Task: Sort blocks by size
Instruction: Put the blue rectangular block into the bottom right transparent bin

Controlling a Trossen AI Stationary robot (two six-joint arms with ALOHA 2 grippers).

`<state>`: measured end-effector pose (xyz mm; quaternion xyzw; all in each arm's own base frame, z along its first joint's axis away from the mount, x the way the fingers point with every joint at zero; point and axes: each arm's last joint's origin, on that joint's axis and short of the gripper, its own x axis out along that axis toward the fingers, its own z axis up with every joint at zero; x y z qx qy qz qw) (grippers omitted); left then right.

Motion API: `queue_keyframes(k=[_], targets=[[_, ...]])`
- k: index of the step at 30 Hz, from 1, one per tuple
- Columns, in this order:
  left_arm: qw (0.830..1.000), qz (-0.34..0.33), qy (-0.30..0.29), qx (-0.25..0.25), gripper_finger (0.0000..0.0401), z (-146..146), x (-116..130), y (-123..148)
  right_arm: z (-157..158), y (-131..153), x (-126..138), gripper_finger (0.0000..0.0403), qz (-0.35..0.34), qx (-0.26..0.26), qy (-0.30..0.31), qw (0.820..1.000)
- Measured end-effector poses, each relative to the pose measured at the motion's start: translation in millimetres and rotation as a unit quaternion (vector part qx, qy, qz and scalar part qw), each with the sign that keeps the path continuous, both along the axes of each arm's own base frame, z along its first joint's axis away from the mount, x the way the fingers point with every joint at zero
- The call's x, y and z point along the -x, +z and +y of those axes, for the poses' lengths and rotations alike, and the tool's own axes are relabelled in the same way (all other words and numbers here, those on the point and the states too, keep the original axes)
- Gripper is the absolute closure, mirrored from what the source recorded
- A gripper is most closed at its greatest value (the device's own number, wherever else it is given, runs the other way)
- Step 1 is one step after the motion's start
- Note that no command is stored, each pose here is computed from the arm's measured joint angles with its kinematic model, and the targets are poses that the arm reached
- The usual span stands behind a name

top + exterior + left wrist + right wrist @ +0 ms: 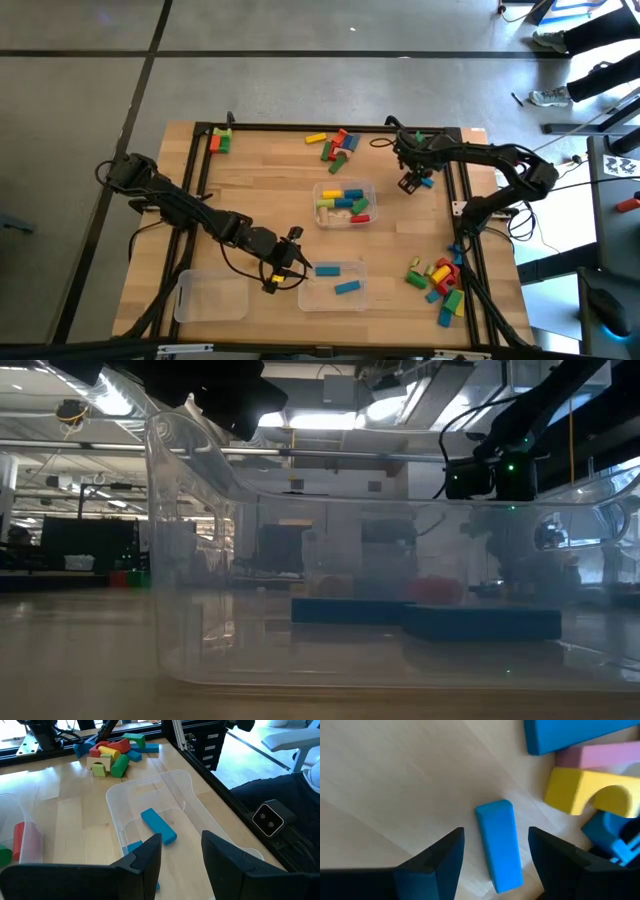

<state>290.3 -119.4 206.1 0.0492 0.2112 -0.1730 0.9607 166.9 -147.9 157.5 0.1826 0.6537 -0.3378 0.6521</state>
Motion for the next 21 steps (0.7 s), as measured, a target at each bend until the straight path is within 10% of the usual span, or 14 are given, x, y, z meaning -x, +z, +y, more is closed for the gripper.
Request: queue_keyframes(k=[21], targets=[[1.000, 0.000, 0.000, 0.001, 0.0266, 0.0, 0.0, 0.1, -15.5, -20.9, 10.4, 0.0234, -0.027, -0.076, -0.031, 0.996]])
